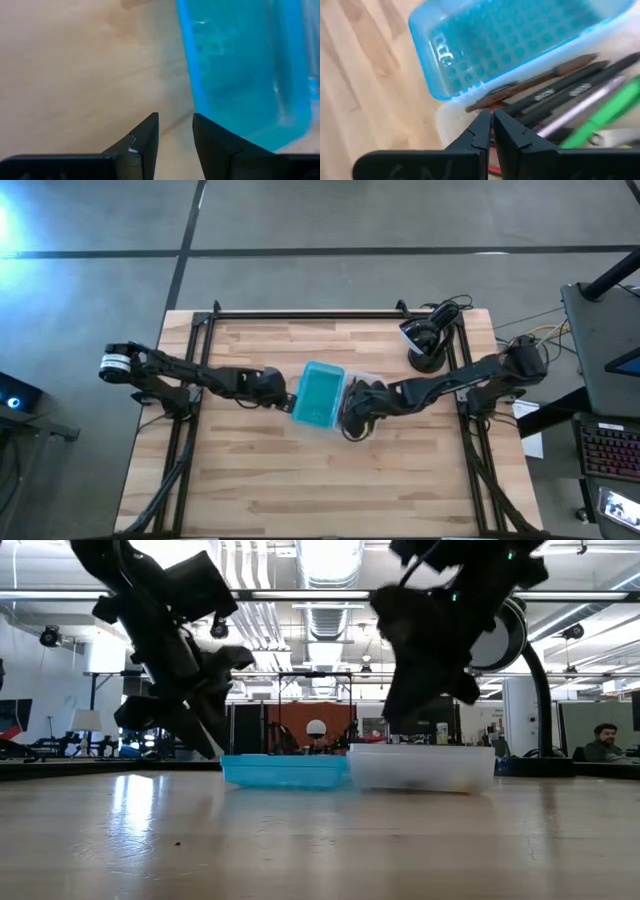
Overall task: Pick & place school supplies into a supply box
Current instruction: Close the supply box
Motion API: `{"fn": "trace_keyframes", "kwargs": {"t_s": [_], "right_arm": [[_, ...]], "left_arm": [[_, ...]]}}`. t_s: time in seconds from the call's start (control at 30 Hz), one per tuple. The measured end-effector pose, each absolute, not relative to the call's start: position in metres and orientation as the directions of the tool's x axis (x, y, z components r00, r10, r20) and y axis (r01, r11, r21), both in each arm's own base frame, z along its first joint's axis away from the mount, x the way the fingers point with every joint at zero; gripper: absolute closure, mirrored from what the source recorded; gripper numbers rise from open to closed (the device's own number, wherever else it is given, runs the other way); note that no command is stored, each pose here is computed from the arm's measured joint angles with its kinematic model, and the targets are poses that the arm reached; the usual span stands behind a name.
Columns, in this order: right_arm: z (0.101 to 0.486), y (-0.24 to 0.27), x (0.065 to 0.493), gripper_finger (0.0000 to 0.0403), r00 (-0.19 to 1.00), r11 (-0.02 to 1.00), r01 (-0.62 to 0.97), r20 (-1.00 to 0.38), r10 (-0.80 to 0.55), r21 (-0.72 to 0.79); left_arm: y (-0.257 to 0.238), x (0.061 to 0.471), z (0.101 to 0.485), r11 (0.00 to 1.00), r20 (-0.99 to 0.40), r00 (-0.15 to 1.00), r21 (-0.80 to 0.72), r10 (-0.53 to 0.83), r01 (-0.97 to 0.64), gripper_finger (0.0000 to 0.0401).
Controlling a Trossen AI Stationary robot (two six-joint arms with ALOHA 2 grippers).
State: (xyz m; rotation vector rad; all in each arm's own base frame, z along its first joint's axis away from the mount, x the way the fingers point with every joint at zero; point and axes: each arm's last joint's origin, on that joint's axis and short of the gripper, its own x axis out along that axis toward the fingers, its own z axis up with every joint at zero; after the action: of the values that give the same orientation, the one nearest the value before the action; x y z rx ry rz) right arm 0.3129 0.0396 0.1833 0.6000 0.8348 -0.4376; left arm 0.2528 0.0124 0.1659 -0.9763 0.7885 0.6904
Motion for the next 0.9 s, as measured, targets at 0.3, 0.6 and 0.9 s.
{"fn": "trace_keyframes", "kwargs": {"t_s": [0.3, 0.6, 0.9], "right_arm": [[0.194, 0.032, 0.283, 0.039, 0.46, 0.73, 0.664, -0.858, -0.228, 0.162], [0.163, 0.035, 0.297, 0.039, 0.406, 0.745, 0.654, -0.892, -0.198, 0.132], [0.148, 0.032, 0.3, 0.039, 0.355, 0.749, 0.657, -0.912, -0.207, 0.086]], "left_arm": [[0.02, 0.242, 0.134, 0.365, -0.802, 0.56, -0.467, 0.208, -0.806, 0.0298], [0.023, 0.255, 0.111, 0.402, -0.814, 0.555, -0.458, 0.169, -0.793, 0.0298], [0.025, 0.288, 0.117, 0.522, -0.806, 0.575, -0.433, 0.141, -0.735, 0.0298]]}}
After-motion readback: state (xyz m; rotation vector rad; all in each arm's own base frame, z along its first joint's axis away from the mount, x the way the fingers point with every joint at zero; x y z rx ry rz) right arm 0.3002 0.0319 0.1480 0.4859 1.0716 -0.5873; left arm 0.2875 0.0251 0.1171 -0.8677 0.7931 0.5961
